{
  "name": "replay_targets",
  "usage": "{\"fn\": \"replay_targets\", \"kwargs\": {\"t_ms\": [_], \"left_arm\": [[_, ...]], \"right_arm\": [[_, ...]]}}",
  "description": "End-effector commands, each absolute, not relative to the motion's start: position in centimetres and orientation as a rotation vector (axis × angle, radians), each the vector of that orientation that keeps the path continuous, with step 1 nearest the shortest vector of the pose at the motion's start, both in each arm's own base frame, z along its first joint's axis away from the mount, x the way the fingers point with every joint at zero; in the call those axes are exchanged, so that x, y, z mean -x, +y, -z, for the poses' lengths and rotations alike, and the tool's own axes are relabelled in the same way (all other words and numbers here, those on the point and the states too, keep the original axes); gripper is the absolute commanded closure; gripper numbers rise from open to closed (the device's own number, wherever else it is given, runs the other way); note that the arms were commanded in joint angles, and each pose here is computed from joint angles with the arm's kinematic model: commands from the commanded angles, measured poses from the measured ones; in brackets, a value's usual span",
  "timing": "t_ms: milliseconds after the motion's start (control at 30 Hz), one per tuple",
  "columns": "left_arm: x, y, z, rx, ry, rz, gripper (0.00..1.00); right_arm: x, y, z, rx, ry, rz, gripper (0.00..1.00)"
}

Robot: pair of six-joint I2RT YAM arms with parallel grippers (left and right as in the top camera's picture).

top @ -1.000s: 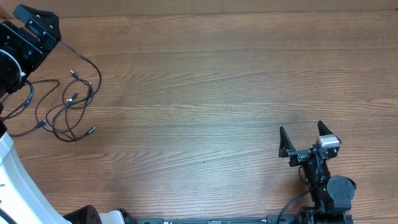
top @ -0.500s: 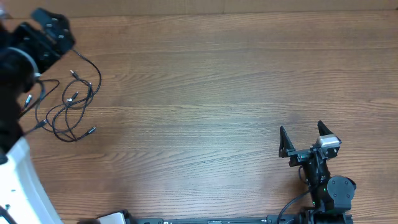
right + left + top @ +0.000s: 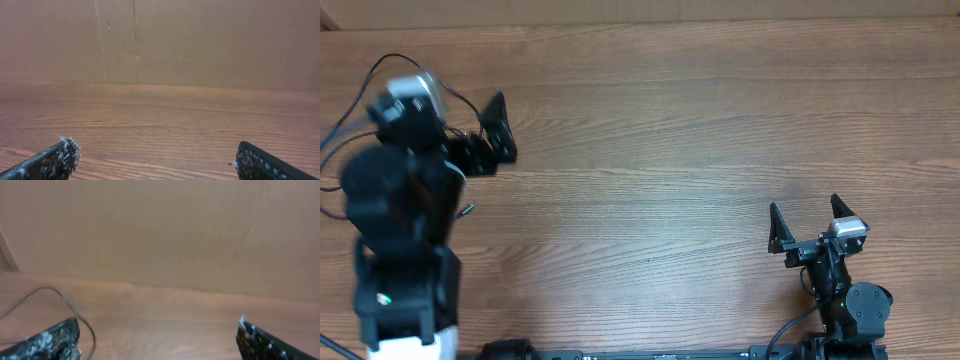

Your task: Untangle cables

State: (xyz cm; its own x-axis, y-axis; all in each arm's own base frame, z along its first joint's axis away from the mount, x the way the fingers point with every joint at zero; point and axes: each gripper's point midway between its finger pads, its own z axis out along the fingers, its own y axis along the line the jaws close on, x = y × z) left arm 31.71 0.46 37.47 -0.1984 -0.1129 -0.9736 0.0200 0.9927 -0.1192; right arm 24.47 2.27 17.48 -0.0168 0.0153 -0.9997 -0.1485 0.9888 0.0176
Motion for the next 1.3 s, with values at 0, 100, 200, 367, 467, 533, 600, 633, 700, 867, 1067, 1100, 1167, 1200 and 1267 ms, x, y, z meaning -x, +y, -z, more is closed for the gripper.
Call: {"fn": "replay_targets", "kwargs": {"t_ms": [0, 100, 200, 367, 467, 533, 600, 633, 700, 867, 1067, 1100, 1167, 1200, 1267], "left_arm": [[-30.5, -0.4, -34.2, -0.110, 1.724, 0.014, 0.00], [-29.7, -0.5, -31.4, -0.127, 1.683, -0.001, 0.00], [-28.9, -0.6, -29.0, -0.140, 1.643, -0.016, 0.00], [-27.1, -0.5, -25.3, -0.142, 1.607, -0.039, 0.00], [-25.8, -0.4, -23.3, -0.142, 1.580, -0.058, 0.00], [-25.4, -0.3, -22.4, -0.138, 1.568, -0.063, 0.00], [-25.2, -0.3, -21.6, -0.134, 1.561, -0.067, 0.00], [-25.0, -0.3, -21.2, -0.134, 1.559, -0.068, 0.00], [-24.8, -0.2, -19.6, -0.132, 1.554, -0.071, 0.00], [-24.6, -0.5, -18.1, -0.139, 1.537, -0.064, 0.00], [-24.6, -1.0, -15.6, -0.196, 1.635, -0.083, 0.00], [-24.6, -1.0, -15.7, -0.179, 1.632, -0.067, 0.00], [-24.6, -1.0, -15.8, -0.174, 1.632, -0.064, 0.00], [-24.6, -1.0, -15.8, -0.174, 1.632, -0.064, 0.00], [-24.6, -1.0, -15.7, -0.174, 1.632, -0.064, 0.00]], "right_arm": [[-24.5, 2.2, -17.3, 0.094, 1.579, -0.129, 0.00], [-24.5, 2.2, -17.3, 0.094, 1.579, -0.129, 0.00], [-24.5, 2.2, -17.3, 0.094, 1.579, -0.129, 0.00], [-24.5, 2.2, -17.3, 0.094, 1.579, -0.129, 0.00], [-24.5, 2.2, -17.3, 0.094, 1.579, -0.129, 0.00], [-24.5, 2.2, -17.3, 0.094, 1.579, -0.129, 0.00], [-24.5, 2.2, -17.3, 0.094, 1.579, -0.129, 0.00], [-24.5, 2.2, -17.3, 0.094, 1.579, -0.129, 0.00], [-24.5, 2.2, -17.3, 0.094, 1.579, -0.129, 0.00], [-24.5, 2.2, -17.3, 0.094, 1.579, -0.129, 0.00], [-24.5, 2.2, -17.3, 0.094, 1.579, -0.129, 0.00], [-24.5, 2.2, -17.3, 0.094, 1.579, -0.129, 0.00], [-24.5, 2.2, -17.3, 0.094, 1.579, -0.129, 0.00], [-24.5, 2.2, -17.3, 0.094, 1.579, -0.129, 0.00], [-24.5, 2.2, -17.3, 0.094, 1.579, -0.129, 0.00]]}}
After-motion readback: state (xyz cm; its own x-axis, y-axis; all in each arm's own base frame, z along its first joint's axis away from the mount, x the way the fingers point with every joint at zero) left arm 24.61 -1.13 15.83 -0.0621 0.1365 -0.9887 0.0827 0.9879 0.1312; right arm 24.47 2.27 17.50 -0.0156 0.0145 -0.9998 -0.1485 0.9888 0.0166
